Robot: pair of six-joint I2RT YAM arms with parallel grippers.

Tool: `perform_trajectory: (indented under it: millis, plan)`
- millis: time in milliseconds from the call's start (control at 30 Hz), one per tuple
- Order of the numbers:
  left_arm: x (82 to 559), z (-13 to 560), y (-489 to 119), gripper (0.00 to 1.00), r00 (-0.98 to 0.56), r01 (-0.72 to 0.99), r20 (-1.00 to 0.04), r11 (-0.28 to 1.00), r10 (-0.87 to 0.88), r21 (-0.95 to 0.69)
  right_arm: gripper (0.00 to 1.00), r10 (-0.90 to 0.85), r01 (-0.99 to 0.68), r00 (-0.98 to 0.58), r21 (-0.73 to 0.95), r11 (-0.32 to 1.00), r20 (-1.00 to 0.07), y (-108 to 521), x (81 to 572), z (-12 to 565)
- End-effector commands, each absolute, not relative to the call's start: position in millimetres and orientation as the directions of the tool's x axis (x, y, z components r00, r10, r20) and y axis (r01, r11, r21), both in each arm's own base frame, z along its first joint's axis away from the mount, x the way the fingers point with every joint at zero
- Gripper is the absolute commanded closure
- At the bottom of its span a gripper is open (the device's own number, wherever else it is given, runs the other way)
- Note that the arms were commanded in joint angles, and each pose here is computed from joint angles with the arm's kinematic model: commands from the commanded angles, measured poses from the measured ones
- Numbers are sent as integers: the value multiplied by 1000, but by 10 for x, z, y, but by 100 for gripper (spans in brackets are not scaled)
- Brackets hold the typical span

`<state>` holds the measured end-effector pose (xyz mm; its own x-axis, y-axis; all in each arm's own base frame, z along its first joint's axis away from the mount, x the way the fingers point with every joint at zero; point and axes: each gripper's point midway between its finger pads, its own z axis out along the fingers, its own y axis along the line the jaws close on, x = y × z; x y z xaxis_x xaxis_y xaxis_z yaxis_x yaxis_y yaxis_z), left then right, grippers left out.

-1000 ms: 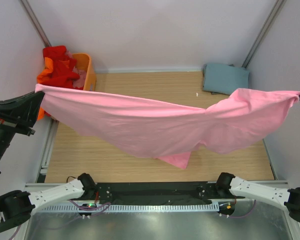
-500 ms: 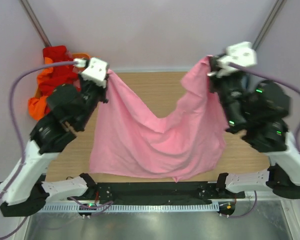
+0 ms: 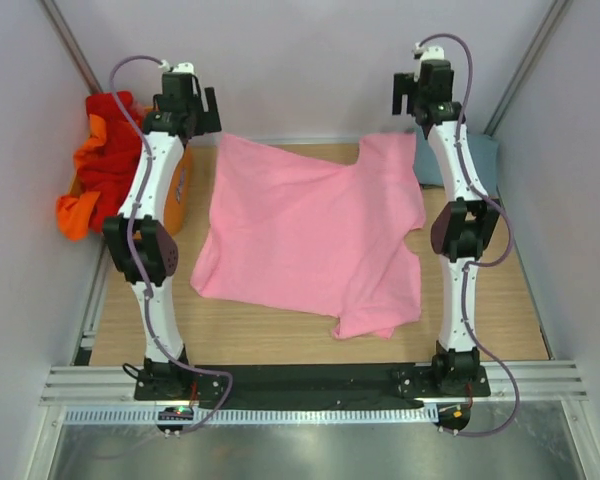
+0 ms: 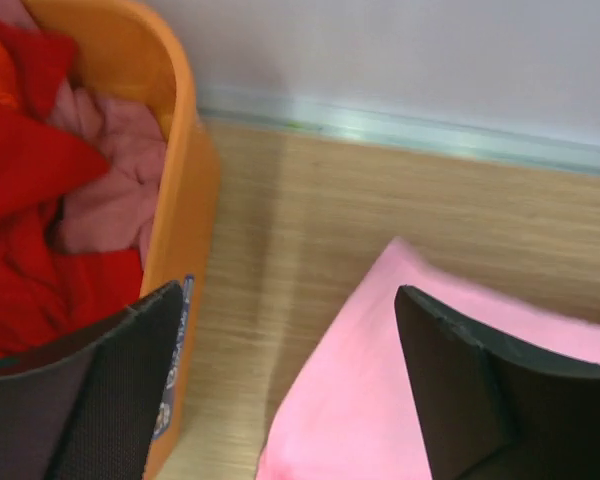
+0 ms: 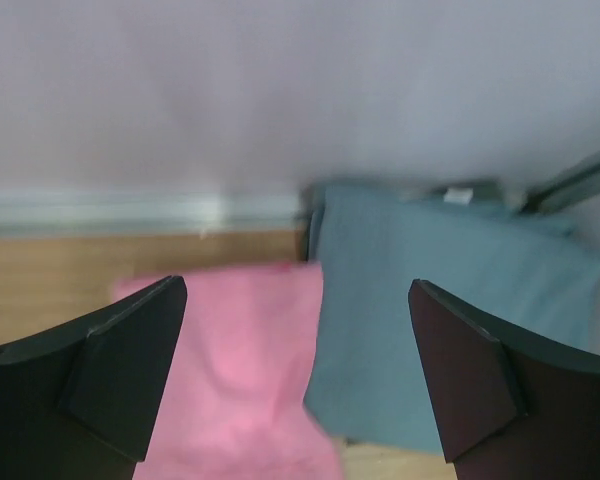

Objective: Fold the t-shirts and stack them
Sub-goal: Flatten the tshirt out

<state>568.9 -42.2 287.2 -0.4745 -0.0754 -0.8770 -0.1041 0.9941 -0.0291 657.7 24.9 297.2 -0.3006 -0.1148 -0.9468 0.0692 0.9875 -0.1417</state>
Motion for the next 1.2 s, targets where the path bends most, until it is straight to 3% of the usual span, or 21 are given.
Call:
perform_trajectory:
  millis: [0, 67, 167, 300, 467, 600, 767, 1167]
  plan:
    - [5429, 2997, -585, 7, -525, -125, -829, 981, -190, -146, 0, 25, -83, -210, 44, 996, -977, 796, 6300, 3542]
    - [5280, 3105, -761, 0, -475, -84, -859, 981, -192, -173, 0, 28, -110, -222, 53, 993, -975, 903, 6119, 3496]
    - [5057, 3432, -831, 0, -424, -59, -885, 981, -194, -187, 0, 64, -110, -209, 88, 990, -976, 913, 5844, 3815]
    - [4712, 3348, -953, 0, -469, -32, -867, 984, -169, -175, 0, 151, -109, -219, 178, 978, -964, 928, 5383, 4032]
    - [4346, 2888, -1020, 0, -535, -25, -821, 975, -198, -219, 0, 264, -46, -360, 300, 953, -895, 950, 4816, 3387]
    - [4084, 2154, -1120, 3, -665, -38, -712, 962, -225, -269, 0, 285, -83, -515, 378, 922, -809, 1170, 4518, 2719]
    - [3902, 1699, -1246, 5, -698, -73, -644, 925, -313, -372, 0, 230, -86, -641, 367, 926, -732, 1360, 4625, 2108]
    - [3406, 462, -1074, 7, -772, -307, -506, 923, -385, -232, 0, 62, -104, -805, 244, 964, -590, 1968, 5271, 777]
